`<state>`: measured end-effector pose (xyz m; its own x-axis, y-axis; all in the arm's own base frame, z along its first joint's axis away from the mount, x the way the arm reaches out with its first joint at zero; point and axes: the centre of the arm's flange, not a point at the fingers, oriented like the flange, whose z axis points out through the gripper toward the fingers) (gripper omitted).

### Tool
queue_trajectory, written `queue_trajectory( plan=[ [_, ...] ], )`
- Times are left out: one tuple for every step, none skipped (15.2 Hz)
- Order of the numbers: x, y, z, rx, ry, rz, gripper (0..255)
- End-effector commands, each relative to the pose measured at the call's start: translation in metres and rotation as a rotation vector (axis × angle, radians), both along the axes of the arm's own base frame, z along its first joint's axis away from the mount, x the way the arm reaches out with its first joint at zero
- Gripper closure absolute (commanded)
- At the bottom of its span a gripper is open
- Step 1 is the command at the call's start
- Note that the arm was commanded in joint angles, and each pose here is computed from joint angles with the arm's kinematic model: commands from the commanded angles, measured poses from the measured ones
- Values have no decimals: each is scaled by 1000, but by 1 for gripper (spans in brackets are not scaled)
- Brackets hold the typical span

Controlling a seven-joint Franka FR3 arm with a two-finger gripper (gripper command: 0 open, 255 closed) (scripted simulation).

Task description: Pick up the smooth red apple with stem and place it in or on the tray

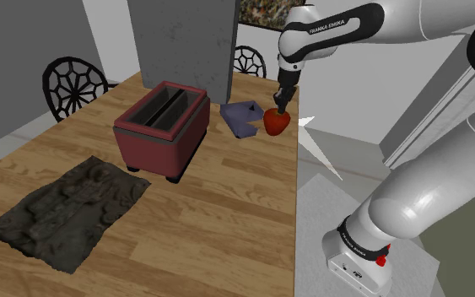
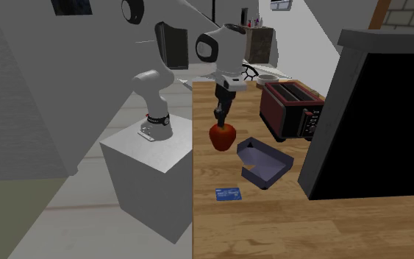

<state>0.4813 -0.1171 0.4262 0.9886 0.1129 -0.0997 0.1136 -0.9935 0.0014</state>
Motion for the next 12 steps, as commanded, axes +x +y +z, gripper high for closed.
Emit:
queue_trajectory(
  plan=[
    [1,-1,10,0,0,0,255],
    [1,-1,16,0,0,0,255],
    [1,-1,21,0,0,0,255],
    [1,-1,26,0,0,0,255],
    [1,-1,31,0,0,0,255],
    [1,-1,37,0,0,0,255],
    [1,-1,42,0,0,0,255],
    [1,-1,47,0,0,0,255],
    [1,-1,52,0,0,0,255],
    [1,-1,58,0,0,0,255],
    [1,-1,63,0,0,0,255],
    [1,-1,68,0,0,0,255]
  ],
)
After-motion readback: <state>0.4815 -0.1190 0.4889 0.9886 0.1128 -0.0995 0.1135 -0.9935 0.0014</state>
